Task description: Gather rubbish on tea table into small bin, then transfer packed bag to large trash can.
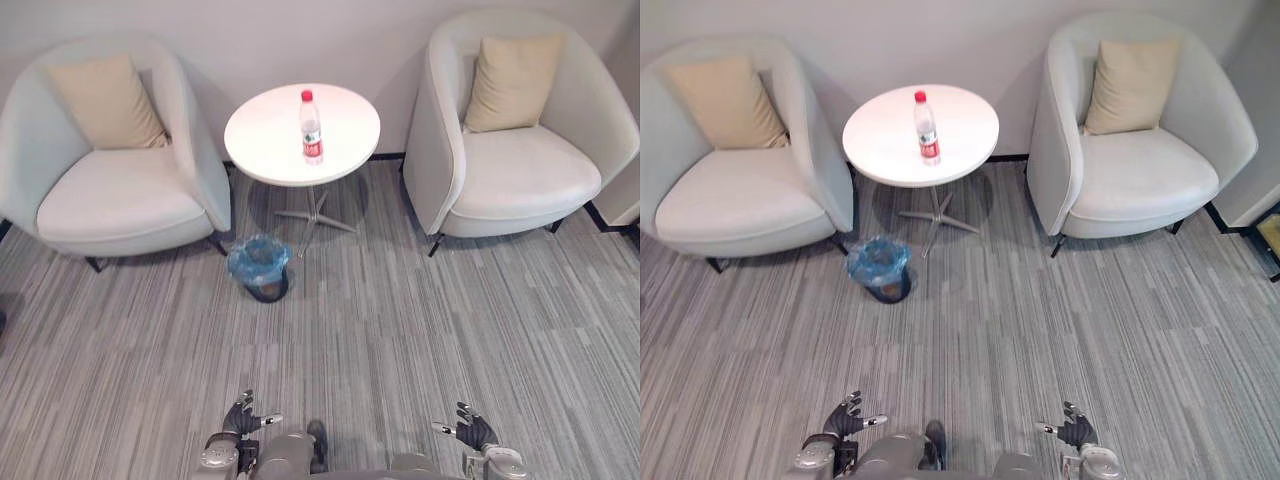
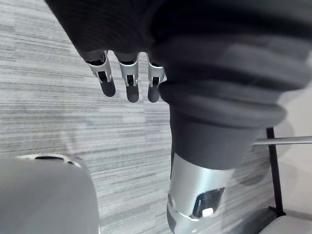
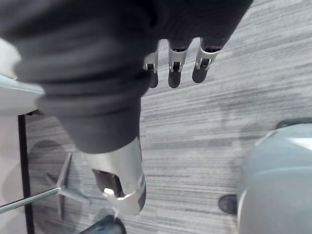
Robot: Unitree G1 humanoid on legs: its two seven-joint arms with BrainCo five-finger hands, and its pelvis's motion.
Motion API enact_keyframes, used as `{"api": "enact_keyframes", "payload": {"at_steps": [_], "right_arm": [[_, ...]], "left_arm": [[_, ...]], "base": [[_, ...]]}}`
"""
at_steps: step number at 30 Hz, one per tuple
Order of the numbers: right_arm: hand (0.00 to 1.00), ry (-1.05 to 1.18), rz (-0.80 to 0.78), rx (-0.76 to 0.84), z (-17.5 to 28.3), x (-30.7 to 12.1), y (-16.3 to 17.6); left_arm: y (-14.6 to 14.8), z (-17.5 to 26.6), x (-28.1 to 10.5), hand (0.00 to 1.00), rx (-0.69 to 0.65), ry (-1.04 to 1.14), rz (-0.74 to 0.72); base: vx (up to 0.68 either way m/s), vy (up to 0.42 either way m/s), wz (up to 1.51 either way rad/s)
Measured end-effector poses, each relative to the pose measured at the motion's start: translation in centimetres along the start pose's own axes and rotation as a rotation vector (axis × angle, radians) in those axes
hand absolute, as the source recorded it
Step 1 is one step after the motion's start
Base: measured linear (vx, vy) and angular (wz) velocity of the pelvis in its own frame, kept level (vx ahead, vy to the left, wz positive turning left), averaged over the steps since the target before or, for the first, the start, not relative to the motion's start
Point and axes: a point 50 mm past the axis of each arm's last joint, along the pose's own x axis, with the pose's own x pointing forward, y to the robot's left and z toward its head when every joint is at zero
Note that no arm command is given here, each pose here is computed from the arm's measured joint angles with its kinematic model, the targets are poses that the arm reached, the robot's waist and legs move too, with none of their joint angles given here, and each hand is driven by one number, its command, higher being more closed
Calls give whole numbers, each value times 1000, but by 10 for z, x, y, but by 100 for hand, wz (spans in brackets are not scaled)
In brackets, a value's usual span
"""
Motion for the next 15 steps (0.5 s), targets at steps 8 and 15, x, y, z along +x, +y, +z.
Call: {"api": "enact_keyframes", "payload": {"at_steps": [8, 15], "right_arm": [[0, -7, 18, -51, 5, 2, 2], [0, 38, -18, -41, -8, -2, -10]], "left_arm": [[6, 8, 3, 0, 14, -21, 11], [-6, 2, 3, 0, -52, 12, 3]], "base": [[429, -85, 25], [356, -218, 22]]}}
